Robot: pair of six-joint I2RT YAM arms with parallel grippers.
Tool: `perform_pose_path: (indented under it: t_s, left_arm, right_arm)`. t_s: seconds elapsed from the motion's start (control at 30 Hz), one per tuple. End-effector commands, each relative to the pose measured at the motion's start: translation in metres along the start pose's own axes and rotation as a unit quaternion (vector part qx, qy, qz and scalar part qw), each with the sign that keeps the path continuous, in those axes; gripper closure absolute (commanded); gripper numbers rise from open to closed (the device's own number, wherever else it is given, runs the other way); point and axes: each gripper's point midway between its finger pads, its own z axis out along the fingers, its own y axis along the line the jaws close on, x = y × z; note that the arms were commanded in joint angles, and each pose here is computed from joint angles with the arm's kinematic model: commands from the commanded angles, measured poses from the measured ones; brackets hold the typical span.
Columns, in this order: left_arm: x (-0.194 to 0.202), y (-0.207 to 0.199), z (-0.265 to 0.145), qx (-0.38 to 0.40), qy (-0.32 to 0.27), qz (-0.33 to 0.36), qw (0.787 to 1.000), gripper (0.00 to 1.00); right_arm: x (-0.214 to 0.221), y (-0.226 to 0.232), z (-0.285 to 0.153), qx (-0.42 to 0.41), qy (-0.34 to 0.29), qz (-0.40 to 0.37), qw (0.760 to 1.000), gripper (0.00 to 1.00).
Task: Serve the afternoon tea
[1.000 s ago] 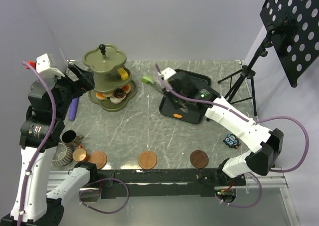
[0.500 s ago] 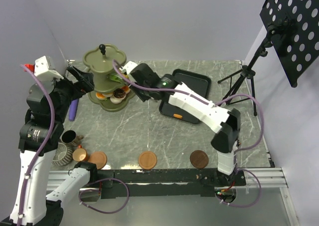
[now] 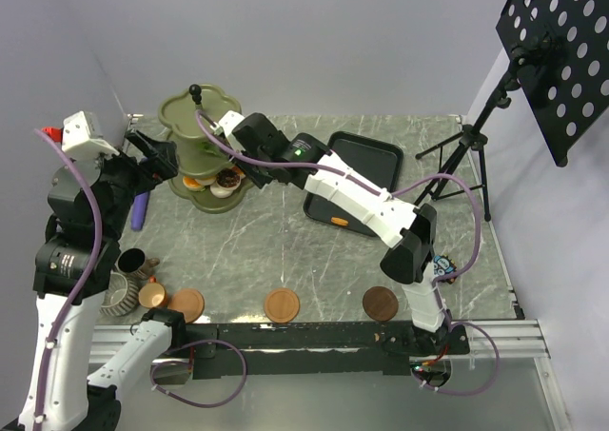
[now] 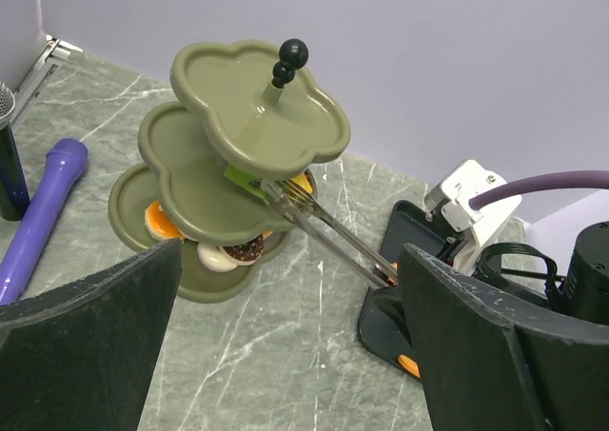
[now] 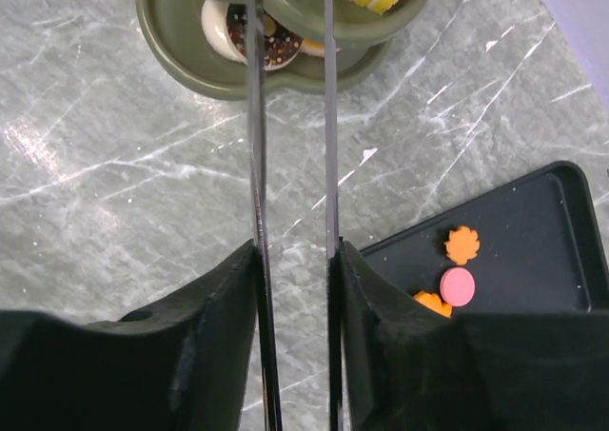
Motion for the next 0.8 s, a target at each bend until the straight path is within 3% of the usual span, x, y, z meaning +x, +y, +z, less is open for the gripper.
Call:
perform_pose_path:
  t_s: [0.0, 0.2, 0.53, 0.77]
  left_arm:
    - [-0.007, -0.003, -0.002, 0.007, -0.016, 0.002, 1.0, 0.0]
    - [-0.007, -0.002, -0.003, 0.006, -0.017, 0.003, 1.0, 0.0]
    - [-0.007, -0.004, -0.002, 0.008, -0.016, 0.002, 1.0, 0.0]
    - [-0.008, -0.004, 0.0, 0.007, -0.017, 0.0, 1.0, 0.0]
  right_arm:
    - [-0.011, -0.003, -0.006, 0.01, -0.016, -0.002, 1.0, 0.52]
    - [-0.012, -0.004, -0.007, 0.011, -0.019, 0.004, 1.0, 0.45]
    - [-0.01, -0.011, -0.021, 0.028, -0.031, 0.02, 0.999, 0.46]
    - [-0.001, -0.015, -0.061, 0.041, -0.045, 0.037, 0.998, 0.47]
